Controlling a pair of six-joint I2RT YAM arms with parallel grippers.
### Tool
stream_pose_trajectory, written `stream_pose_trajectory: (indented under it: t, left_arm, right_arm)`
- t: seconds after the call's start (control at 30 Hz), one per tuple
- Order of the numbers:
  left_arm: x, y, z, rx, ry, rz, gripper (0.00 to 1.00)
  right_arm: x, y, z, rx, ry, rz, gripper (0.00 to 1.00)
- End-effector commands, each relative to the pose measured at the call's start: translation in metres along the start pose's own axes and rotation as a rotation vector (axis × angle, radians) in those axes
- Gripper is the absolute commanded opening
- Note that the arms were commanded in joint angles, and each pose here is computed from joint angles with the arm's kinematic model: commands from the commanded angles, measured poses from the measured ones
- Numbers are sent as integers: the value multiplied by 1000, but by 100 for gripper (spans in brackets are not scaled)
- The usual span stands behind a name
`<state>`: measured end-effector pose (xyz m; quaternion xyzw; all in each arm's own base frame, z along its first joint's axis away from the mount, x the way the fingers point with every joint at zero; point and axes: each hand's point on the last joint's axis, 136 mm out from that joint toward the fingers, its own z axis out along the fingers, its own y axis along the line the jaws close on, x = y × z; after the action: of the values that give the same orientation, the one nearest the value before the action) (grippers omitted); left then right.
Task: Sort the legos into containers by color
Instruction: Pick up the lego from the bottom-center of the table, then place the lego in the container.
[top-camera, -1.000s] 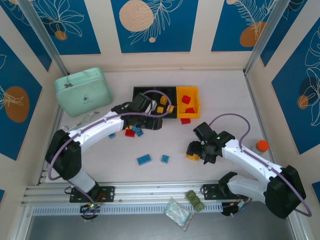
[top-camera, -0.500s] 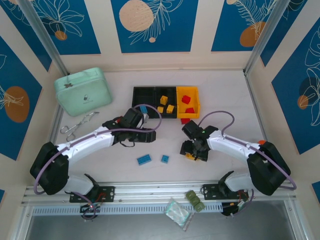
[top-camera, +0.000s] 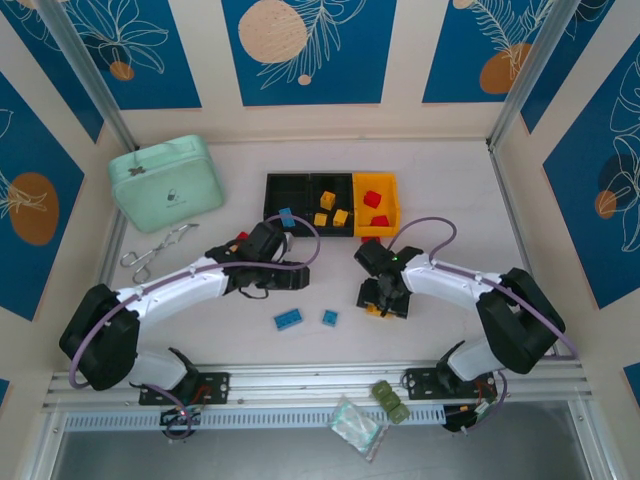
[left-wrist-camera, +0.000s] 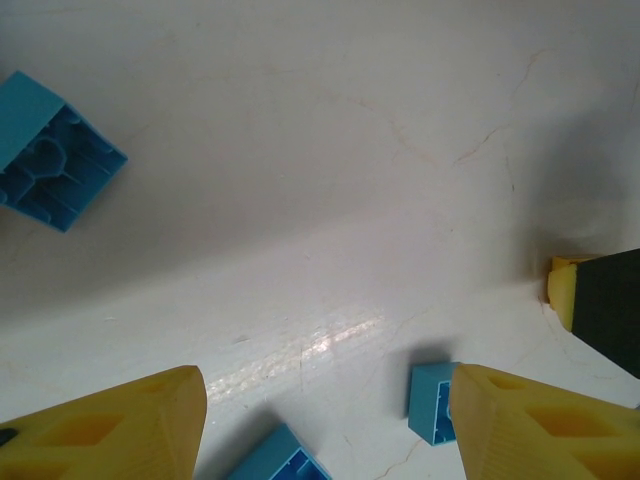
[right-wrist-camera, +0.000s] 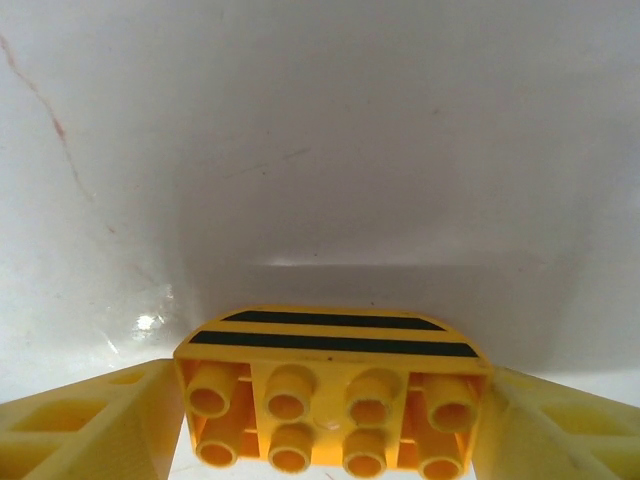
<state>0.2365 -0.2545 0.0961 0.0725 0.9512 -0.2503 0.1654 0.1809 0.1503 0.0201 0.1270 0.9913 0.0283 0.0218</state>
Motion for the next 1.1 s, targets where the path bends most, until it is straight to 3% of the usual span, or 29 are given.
stream_pose_trajectory:
  t: [0.0, 0.1, 0.4, 0.77, 1.07]
  left_arm:
    - [-2, -5, -5, 23, -27, -4, 65]
    - [-1, -4, -6, 20, -27, -8, 64]
    - [6, 6, -15, 0, -58, -41, 64]
    - [21, 26, -31, -38, -92, -95, 64]
    - [30, 38, -39, -74, -101, -114, 65]
  right_arm:
    - [-1, 5, 0, 19, -3, -20, 69]
    - [-3, 10, -3, 16, -13, -33, 59]
    - [-32, 44, -52, -76, -123, -130, 55]
    - [-128, 125, -96, -180, -238, -222, 56]
    - [-197, 160, -82, -188, -234, -190, 57]
